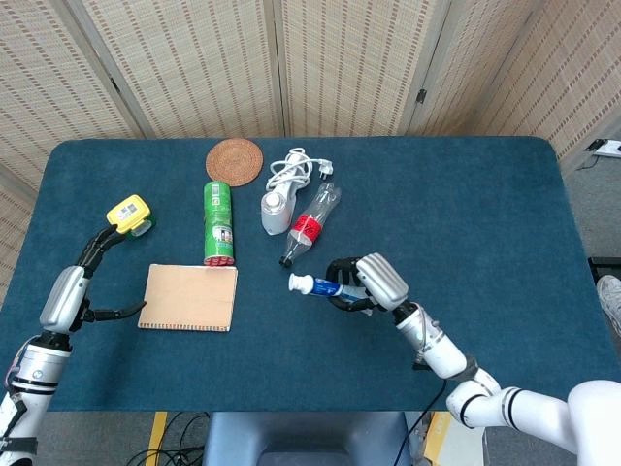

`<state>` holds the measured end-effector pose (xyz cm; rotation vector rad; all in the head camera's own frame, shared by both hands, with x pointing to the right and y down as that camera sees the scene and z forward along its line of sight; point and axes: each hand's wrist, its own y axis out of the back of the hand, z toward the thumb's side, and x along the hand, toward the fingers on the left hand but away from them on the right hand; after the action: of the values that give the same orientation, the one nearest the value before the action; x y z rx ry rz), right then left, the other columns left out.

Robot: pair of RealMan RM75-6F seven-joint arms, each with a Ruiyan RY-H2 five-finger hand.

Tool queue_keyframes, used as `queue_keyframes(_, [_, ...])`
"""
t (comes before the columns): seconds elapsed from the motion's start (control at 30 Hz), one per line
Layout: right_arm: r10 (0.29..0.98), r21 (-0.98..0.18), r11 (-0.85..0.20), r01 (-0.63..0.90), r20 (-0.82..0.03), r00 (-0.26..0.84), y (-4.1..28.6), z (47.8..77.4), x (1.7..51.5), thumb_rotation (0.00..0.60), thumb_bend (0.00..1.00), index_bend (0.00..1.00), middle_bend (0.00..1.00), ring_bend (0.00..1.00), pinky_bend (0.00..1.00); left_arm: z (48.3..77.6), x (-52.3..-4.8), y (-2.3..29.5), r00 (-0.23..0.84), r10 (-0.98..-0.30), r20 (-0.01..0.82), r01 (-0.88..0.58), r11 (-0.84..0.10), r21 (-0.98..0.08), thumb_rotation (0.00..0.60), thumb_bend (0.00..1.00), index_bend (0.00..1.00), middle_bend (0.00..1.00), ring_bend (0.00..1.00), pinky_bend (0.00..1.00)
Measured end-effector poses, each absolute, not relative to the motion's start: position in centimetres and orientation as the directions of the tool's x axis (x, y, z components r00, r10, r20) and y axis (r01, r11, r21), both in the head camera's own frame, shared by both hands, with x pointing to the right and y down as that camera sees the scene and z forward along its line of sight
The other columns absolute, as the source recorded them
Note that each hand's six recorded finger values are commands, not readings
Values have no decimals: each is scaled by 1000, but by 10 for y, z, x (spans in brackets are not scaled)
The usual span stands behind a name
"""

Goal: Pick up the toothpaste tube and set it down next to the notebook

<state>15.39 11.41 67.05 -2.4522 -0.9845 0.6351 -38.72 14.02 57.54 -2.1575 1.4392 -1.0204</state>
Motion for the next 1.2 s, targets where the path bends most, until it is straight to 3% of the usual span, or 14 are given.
queue_keyframes(0.13, [710, -491, -676, 549, -234, 665, 114, 668, 133, 600, 534, 719, 639, 592, 650, 572, -375, 132, 264, -890, 373, -738, -435, -516, 156, 57, 136, 72, 40, 180])
queue_keyframes(0.23, [702, -456, -689, 564, -226, 676, 115, 666, 118, 600, 534, 720, 638, 592, 650, 570, -364, 126, 297, -882, 366, -786, -443, -432, 43, 58, 124, 73, 40, 180])
queue_keyframes(0.3, [695, -442, -697, 565, -224, 683, 116, 665, 110, 600, 534, 719, 639, 592, 650, 569, -357, 122, 317, -879, 356, -804, -448, -390, 9, 55, 116, 72, 40, 180])
queue_keyframes(0.47, [673, -407, -722, 559, -229, 703, 117, 663, 87, 600, 535, 719, 639, 592, 650, 568, -334, 114, 372, -870, 325, -825, -470, -314, 0, 34, 100, 72, 39, 180])
queue_keyframes(0.73, [643, -379, -750, 541, -231, 730, 119, 653, 53, 600, 534, 720, 639, 592, 650, 570, -312, 112, 413, -857, 308, -815, -498, -294, 0, 22, 88, 72, 28, 167])
queue_keyframes(1.2, [613, -284, -788, 546, -284, 738, 120, 640, 11, 600, 534, 719, 639, 592, 650, 581, -285, 114, 447, -854, 268, -768, -520, -375, 0, 14, 36, 47, 3, 156])
